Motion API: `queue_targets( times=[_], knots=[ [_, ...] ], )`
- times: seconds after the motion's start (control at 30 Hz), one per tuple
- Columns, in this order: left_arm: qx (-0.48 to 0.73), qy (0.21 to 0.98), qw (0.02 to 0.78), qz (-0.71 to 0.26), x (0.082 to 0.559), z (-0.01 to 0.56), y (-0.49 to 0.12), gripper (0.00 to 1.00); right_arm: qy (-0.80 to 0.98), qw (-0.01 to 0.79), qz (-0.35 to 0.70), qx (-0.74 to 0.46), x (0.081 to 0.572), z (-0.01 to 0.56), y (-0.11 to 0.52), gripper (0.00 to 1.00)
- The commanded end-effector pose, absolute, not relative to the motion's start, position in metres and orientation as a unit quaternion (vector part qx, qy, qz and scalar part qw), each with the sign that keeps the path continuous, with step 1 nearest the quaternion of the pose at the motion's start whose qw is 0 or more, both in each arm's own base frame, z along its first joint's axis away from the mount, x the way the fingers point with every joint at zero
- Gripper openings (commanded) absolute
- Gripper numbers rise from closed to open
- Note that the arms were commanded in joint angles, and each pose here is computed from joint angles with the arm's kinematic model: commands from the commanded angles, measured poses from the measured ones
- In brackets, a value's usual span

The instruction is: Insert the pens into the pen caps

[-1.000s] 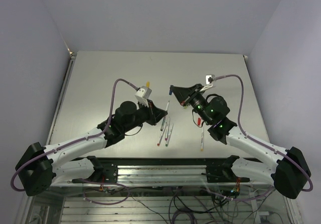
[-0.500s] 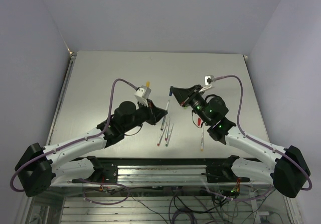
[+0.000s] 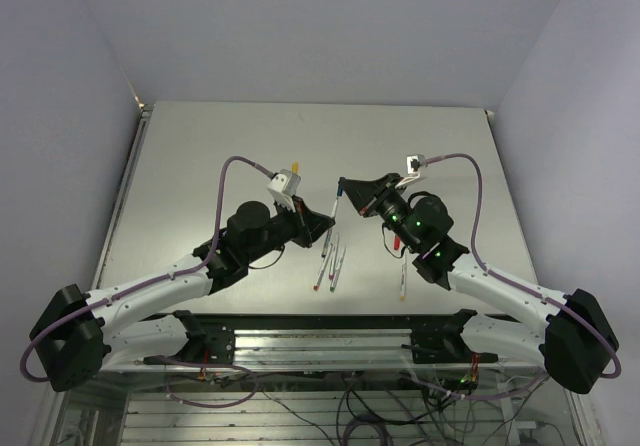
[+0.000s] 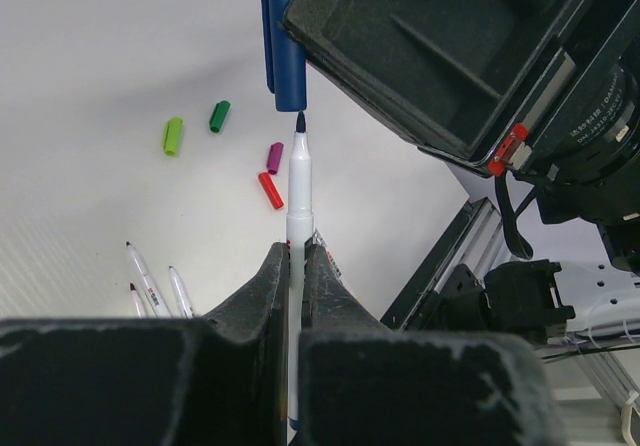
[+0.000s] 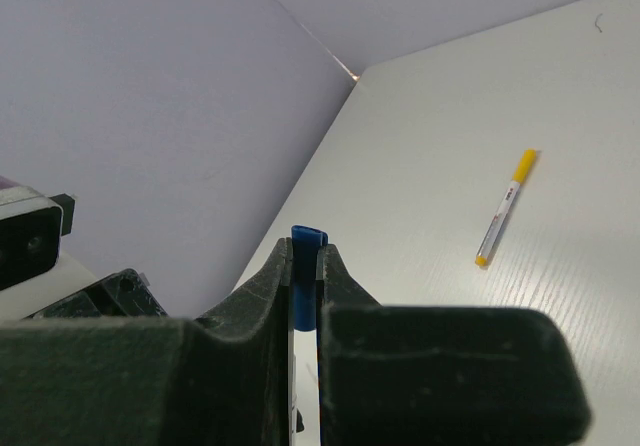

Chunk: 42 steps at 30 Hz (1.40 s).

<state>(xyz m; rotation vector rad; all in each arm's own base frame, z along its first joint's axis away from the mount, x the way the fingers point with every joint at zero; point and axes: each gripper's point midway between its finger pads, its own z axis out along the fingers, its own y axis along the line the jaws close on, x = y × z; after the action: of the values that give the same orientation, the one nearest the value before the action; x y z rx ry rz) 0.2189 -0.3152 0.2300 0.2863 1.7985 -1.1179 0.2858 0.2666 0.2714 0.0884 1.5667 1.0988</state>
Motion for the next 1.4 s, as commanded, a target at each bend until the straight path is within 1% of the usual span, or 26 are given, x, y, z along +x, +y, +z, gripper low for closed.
queue_targets(
  times=[0.0,0.4,0.7,1.37],
  knots=[
    [0.111,0.720,0.496,-0.473,0.222,0.245,-0.319,0.07,0.660,0.576,0.481,0.037,0.281,0.276,0.267,0.00],
    [0.116,0.727,0.484,-0.473,0.221,0.235,-0.323,0.07,0.652,0.580,0.487,0.043,0.282,0.283,0.267,0.00],
    [0.108,0.719,0.499,-0.472,0.224,0.246,-0.318,0.07,0.655,0.577,0.487,0.042,0.279,0.280,0.265,0.00],
    [0.107,0.714,0.503,-0.474,0.225,0.251,-0.319,0.07,0.662,0.568,0.488,0.034,0.276,0.271,0.271,0.00]
  ],
)
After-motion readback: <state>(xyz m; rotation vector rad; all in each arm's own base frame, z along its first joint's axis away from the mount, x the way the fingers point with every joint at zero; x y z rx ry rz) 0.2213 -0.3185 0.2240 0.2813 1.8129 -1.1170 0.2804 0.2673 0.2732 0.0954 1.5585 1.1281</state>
